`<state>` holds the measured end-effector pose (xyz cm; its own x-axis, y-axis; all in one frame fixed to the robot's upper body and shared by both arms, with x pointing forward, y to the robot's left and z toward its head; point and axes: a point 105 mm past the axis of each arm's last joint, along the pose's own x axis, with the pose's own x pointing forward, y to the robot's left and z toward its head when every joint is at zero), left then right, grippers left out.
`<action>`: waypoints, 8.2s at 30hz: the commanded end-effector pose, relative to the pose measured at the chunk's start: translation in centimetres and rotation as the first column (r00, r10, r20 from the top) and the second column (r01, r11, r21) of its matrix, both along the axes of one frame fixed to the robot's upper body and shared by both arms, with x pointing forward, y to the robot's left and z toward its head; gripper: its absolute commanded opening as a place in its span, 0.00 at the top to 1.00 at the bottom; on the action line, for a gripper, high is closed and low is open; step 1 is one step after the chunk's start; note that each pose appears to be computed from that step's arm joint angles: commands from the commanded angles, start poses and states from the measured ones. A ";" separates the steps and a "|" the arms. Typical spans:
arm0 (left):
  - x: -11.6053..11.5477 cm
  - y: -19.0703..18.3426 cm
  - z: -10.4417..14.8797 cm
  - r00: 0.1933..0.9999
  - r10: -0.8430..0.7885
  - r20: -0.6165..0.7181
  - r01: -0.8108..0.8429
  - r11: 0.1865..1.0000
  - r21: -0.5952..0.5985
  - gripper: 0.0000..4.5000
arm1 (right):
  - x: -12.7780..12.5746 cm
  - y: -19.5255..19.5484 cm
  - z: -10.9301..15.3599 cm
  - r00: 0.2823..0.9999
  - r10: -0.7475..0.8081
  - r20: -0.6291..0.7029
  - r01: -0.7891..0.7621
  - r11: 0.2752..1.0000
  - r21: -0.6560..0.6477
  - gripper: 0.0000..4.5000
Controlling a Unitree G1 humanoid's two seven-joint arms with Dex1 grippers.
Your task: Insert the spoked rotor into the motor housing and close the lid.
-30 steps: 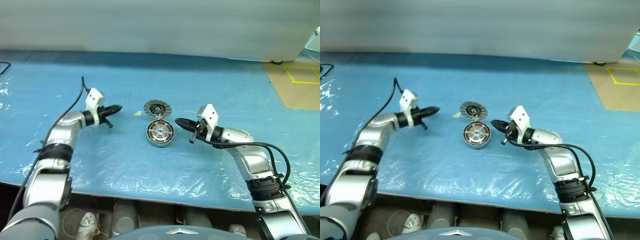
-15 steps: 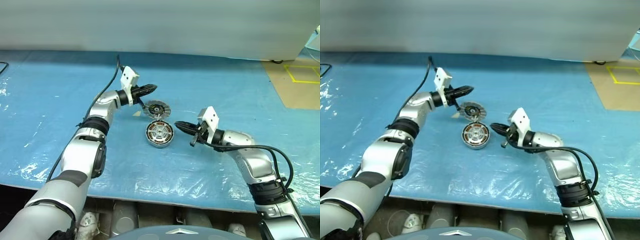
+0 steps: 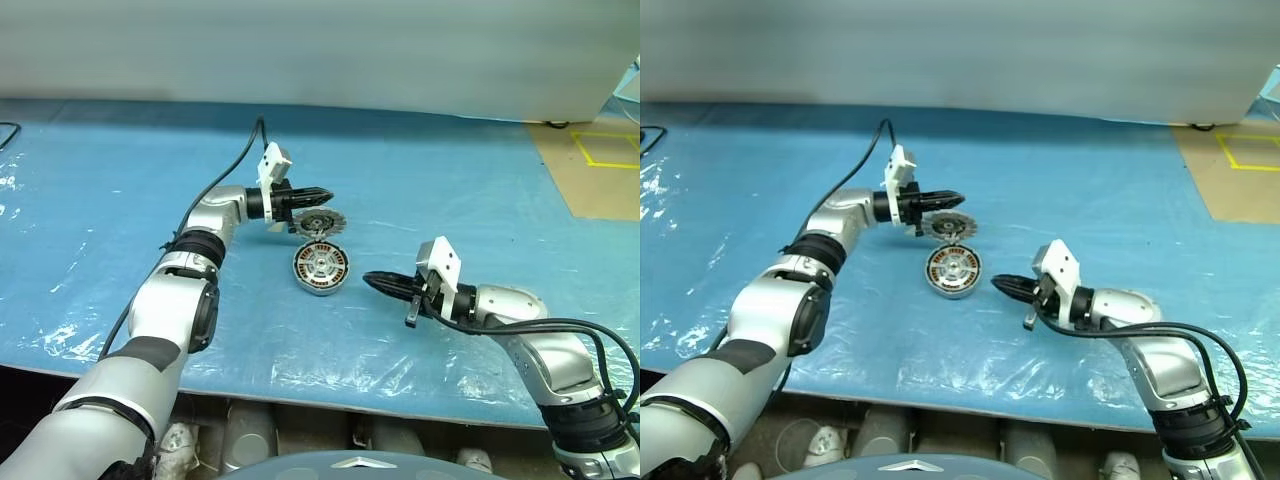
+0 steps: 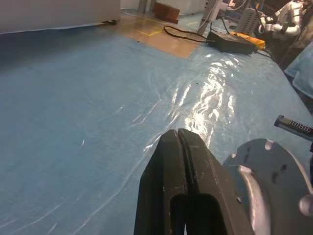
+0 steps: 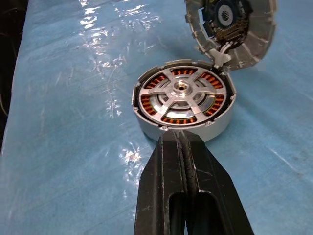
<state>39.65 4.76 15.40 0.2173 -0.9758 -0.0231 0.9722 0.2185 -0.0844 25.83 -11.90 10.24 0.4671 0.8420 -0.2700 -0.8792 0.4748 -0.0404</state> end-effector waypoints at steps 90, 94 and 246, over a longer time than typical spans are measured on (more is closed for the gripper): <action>-10.9 10.2 -7.2 0.956 0.268 0.116 -0.271 0.963 0.008 1.00 | 6.1 8.0 -0.1 0.978 0.140 0.156 -0.140 0.990 -0.014 0.34; -10.9 9.8 -7.4 0.960 0.258 0.110 -0.260 0.965 0.008 1.00 | 6.0 8.0 1.2 0.974 0.168 0.154 -0.171 0.985 0.006 0.34; -10.7 7.0 -7.5 0.975 0.202 0.091 -0.204 0.979 0.016 1.00 | 4.5 6.7 -2.6 0.971 0.238 0.027 -0.226 0.946 -0.233 0.34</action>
